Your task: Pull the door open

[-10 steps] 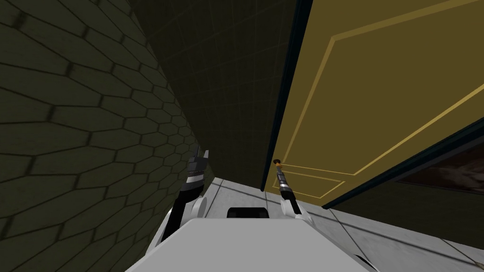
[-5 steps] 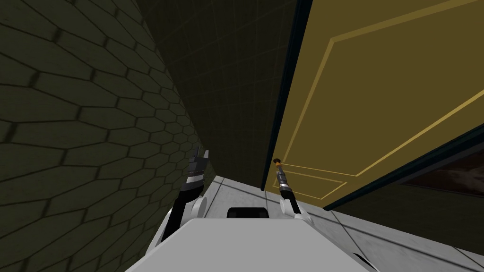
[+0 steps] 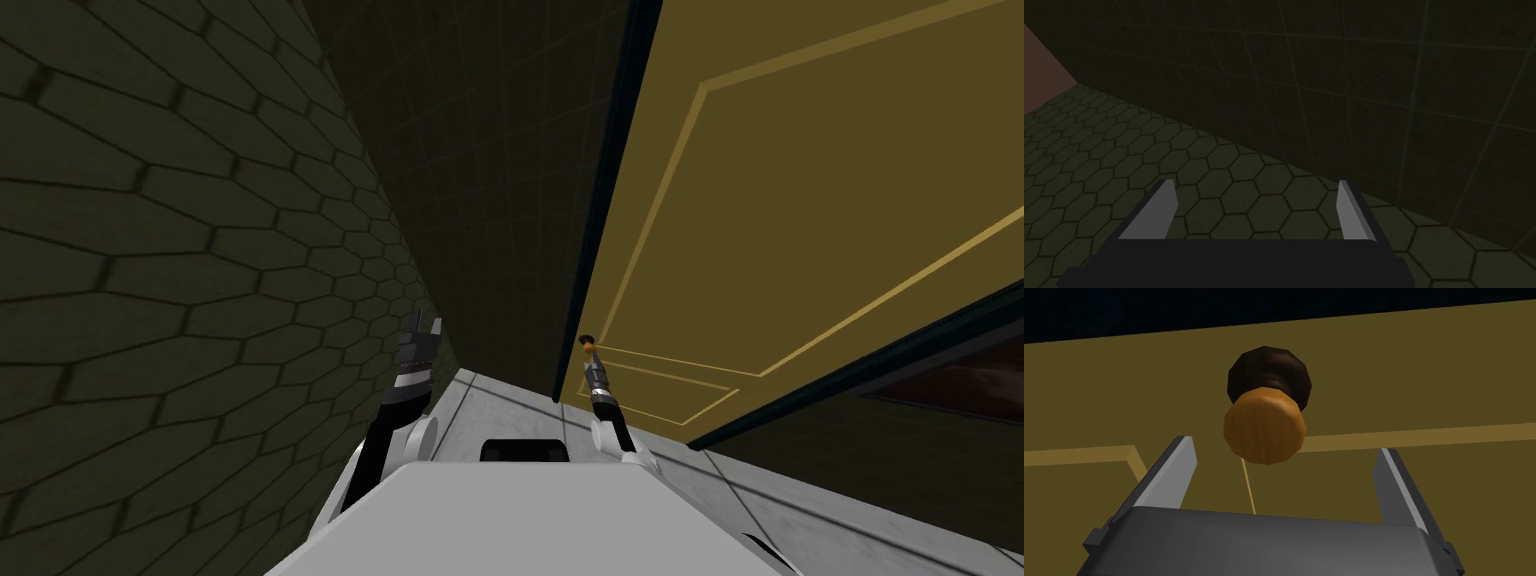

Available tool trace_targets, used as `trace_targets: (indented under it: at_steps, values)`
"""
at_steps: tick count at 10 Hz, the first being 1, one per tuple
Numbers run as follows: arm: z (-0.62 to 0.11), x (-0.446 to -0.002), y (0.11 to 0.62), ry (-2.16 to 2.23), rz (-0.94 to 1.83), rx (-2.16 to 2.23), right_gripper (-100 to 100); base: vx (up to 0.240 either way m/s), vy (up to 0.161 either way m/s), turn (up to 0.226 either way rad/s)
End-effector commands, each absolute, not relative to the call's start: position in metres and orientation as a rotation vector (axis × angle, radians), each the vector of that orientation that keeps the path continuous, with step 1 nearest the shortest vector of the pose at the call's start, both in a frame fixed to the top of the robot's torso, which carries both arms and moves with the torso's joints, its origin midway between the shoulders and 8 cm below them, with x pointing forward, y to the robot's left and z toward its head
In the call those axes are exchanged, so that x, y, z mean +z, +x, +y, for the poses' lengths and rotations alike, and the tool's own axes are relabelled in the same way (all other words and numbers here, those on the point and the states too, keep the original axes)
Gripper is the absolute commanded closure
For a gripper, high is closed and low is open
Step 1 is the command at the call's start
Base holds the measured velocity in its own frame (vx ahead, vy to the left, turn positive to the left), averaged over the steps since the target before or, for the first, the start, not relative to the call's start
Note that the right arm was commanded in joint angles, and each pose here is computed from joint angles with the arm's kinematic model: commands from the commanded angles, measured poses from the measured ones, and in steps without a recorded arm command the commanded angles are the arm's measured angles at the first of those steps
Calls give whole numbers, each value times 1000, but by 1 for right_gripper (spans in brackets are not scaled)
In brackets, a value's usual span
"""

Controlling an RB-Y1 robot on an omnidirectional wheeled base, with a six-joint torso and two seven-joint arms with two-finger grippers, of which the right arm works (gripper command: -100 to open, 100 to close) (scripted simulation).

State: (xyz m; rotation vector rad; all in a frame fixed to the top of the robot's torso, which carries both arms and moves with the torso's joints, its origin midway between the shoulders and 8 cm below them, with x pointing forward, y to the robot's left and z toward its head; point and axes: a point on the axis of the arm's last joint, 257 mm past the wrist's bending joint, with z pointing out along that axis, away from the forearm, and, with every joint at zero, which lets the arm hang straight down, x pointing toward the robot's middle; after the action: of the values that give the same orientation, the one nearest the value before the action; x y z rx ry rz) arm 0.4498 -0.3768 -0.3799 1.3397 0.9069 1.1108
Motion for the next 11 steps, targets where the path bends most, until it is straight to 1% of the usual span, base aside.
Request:
trace_targets:
  at_steps: [1,11]
  values:
    - [-378,-380,450,1369,875,1142,-100,-39,-24,37]
    - [-385,-380,449,1565,613,1349,-100,-39,-16,55]
